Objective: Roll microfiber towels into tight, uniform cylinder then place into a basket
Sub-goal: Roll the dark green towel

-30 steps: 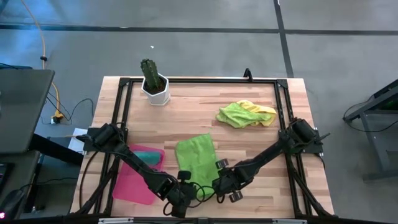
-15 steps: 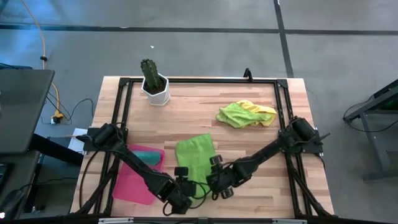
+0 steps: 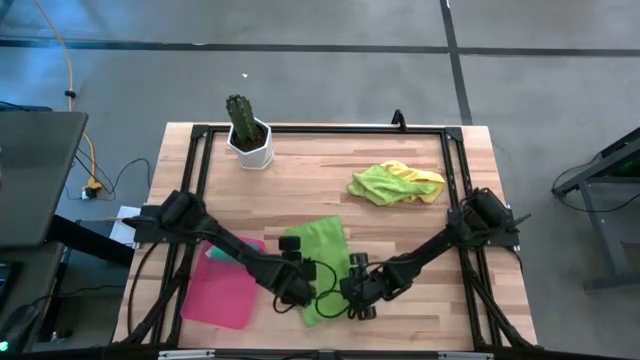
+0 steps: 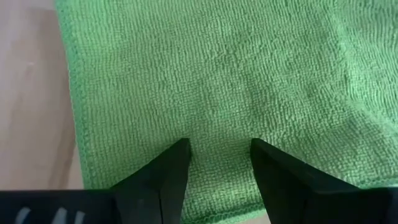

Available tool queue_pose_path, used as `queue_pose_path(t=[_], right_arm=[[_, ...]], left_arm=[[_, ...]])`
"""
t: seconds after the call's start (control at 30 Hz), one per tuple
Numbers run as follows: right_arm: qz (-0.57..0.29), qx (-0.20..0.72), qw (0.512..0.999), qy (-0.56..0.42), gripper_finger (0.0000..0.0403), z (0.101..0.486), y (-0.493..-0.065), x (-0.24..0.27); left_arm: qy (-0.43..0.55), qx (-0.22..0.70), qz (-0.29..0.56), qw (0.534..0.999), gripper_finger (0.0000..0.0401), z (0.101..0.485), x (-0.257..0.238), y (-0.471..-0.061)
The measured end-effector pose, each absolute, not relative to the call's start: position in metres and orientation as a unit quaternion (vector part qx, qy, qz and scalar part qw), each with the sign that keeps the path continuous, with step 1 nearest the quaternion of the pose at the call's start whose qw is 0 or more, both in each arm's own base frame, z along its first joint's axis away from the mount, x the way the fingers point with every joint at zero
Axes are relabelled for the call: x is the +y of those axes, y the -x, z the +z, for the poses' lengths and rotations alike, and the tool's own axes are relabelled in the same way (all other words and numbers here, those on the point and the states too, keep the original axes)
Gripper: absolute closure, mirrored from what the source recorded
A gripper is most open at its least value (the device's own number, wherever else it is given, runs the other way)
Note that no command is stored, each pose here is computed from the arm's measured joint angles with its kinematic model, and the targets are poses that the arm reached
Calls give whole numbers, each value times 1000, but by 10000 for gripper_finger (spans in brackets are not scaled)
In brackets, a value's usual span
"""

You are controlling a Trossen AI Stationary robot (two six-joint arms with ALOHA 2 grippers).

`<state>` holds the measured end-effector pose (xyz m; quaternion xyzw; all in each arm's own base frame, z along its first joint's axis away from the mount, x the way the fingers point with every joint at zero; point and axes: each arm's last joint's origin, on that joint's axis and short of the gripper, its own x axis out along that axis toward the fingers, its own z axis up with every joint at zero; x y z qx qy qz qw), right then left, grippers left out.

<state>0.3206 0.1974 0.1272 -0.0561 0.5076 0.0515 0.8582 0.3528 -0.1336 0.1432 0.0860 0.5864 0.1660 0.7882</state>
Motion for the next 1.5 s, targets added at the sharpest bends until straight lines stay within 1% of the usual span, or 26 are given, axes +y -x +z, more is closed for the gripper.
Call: queue_pose_path(t=[0.23, 0.47, 0.63, 0.73, 0.87, 0.97, 1.03, 1.23, 1.37, 1.5], right_arm=[[64, 505, 859, 56, 234, 127, -317, 204], [66, 503, 859, 67, 234, 130, -318, 201], [64, 497, 863, 61, 234, 155, -313, 193], [55, 493, 865, 76, 234, 170, -309, 186], [45, 477, 866, 140, 234, 182, -305, 179], [62, 474, 858, 188, 234, 183, -305, 178], [70, 472, 855, 202, 234, 183, -305, 178], [63, 474, 860, 179, 234, 182, -306, 179], [73, 476, 861, 166, 234, 182, -306, 179], [88, 462, 867, 167, 234, 184, -309, 181]], left_arm=[[-65, 612, 171, 769, 271, 128, -116, -345], [-83, 615, 158, 768, 271, 136, -120, -349], [-73, 584, 131, 797, 271, 165, -132, -360], [-54, 578, 108, 807, 271, 176, -141, -363], [-10, 571, 73, 818, 271, 187, -160, -365], [21, 578, 49, 815, 271, 187, -175, -359], [42, 576, 47, 815, 271, 187, -186, -355], [107, 550, 67, 826, 271, 188, -217, -343], [120, 525, 50, 841, 271, 191, -229, -342], [119, 491, 27, 863, 271, 195, -227, -353]])
